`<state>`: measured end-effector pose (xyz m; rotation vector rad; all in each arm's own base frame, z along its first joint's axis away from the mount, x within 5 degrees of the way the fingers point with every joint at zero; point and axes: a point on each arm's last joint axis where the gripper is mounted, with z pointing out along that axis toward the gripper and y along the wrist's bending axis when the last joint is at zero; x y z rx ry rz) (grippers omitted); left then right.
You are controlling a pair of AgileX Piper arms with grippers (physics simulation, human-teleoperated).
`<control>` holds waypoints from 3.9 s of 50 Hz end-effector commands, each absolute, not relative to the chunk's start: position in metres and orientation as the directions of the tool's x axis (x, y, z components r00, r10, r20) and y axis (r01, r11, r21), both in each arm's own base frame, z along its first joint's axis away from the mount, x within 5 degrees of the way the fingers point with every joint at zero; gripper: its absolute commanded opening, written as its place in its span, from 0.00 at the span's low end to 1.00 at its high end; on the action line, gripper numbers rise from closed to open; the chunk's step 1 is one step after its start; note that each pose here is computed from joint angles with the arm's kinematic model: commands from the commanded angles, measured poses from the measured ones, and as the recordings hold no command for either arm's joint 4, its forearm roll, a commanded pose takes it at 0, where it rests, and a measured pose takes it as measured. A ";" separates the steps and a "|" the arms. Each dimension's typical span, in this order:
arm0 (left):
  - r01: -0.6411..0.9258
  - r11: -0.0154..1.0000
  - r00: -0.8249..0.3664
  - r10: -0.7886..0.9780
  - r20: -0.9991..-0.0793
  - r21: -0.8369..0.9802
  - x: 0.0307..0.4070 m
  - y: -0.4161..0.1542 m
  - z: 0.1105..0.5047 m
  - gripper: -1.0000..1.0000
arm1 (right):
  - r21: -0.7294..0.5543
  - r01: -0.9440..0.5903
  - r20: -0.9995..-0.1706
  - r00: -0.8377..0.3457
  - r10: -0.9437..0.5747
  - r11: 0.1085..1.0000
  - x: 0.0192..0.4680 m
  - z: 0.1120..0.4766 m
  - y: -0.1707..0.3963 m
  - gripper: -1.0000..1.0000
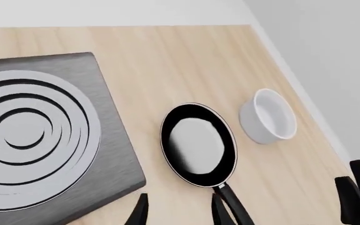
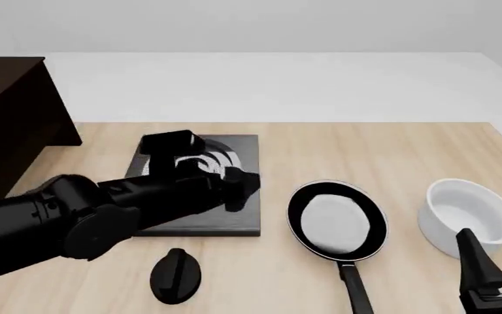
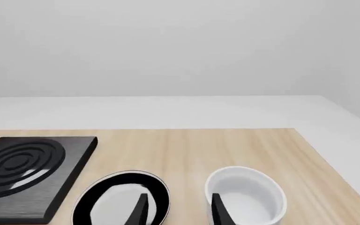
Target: Put the frying pan under the cabinet shelf.
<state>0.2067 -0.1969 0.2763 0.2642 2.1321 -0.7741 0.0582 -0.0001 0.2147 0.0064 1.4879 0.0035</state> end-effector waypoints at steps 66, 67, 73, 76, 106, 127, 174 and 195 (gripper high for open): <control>0.350 0.691 -0.838 -0.071 -0.542 -0.632 0.178 -0.305 0.187 1.00 | 0.007 0.002 -0.997 0.083 0.006 1.000 0.058 0.214 0.000 1.00; 0.349 0.691 -0.838 -0.072 -0.541 -0.633 0.178 -0.305 0.187 1.00 | 0.007 0.002 -0.997 0.083 0.006 1.000 0.058 0.214 0.000 1.00; 0.345 0.684 -0.844 -0.073 -0.531 -0.643 0.176 -0.312 0.182 1.00 | 0.007 0.002 -0.997 0.082 0.007 1.000 0.059 0.215 0.000 1.00; 0.346 0.683 -0.846 -0.069 -0.528 -0.643 0.175 -0.315 0.179 1.00 | 0.007 0.002 -0.997 0.083 0.006 1.000 0.059 0.215 0.000 1.00; 0.311 0.671 -0.874 -0.076 -0.479 -0.674 0.170 -0.337 0.151 1.00 | 0.006 0.002 -0.997 0.083 0.006 1.000 0.059 0.215 0.000 1.00; 0.304 0.663 -0.883 -0.073 -0.463 -0.684 0.168 -0.351 0.132 1.00 | 0.006 0.002 -0.997 0.083 0.006 1.000 0.059 0.215 0.000 1.00; 0.274 0.599 -0.905 -0.104 -0.412 -0.752 0.153 -0.375 0.106 1.00 | 0.007 0.002 -0.997 0.083 0.006 1.000 0.059 0.215 0.000 1.00; 0.243 0.579 -0.918 -0.123 -0.378 -0.778 0.150 -0.384 0.088 1.00 | 0.006 0.002 -0.997 0.083 0.006 1.000 0.059 0.215 0.000 1.00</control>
